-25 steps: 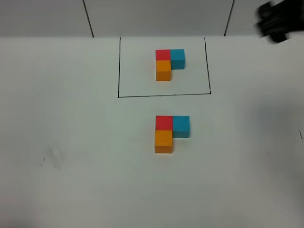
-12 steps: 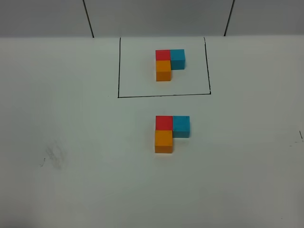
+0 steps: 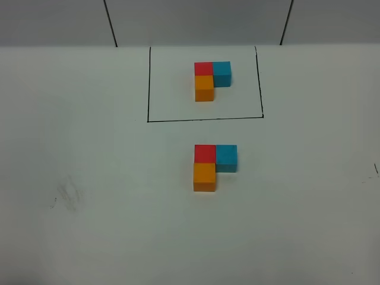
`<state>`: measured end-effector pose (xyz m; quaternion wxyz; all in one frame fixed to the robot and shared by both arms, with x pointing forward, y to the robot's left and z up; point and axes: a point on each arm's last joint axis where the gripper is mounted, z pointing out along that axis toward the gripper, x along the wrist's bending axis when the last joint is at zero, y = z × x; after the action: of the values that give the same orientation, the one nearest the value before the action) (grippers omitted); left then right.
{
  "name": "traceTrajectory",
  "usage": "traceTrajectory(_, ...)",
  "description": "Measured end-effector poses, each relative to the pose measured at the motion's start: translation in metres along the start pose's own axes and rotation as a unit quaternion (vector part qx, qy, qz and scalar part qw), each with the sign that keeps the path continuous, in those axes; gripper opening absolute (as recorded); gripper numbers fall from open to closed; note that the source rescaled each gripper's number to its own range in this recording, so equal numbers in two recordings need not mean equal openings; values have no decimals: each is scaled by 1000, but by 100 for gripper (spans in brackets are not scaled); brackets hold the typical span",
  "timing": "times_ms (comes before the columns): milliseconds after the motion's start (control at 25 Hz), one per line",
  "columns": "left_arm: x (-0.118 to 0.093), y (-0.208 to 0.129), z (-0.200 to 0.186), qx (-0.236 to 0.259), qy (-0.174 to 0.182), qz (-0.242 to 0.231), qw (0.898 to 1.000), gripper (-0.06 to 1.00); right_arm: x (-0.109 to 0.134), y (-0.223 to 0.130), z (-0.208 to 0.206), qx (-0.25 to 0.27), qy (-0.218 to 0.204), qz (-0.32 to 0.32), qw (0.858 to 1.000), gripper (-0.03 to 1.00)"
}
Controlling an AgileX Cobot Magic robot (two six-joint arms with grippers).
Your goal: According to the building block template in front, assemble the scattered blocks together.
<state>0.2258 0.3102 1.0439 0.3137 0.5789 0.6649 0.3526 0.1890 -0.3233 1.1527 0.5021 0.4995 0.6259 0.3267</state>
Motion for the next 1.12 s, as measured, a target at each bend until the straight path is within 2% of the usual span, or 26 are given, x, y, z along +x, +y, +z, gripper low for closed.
traceTrajectory(160, 0, 0, 0, 0, 0, 0, 1000, 68, 22, -26, 14, -20, 4, 24, 1000, 100)
traceTrajectory(480, 0, 0, 0, 0, 0, 0, 1000, 68, 44, -54, 53, 38, 9, 78, 996, 99)
traceTrajectory(720, 0, 0, 0, 0, 0, 0, 1000, 68, 49, -69, 66, 77, 11, 92, 993, 93)
traceTrajectory(920, 0, 0, 0, 0, 0, 0, 1000, 68, 49, -73, 68, 91, 2, 97, 991, 79)
traceTrajectory(1120, 0, 0, 0, 0, 0, 0, 1000, 68, 48, -73, 68, 91, 0, 97, 991, 55)
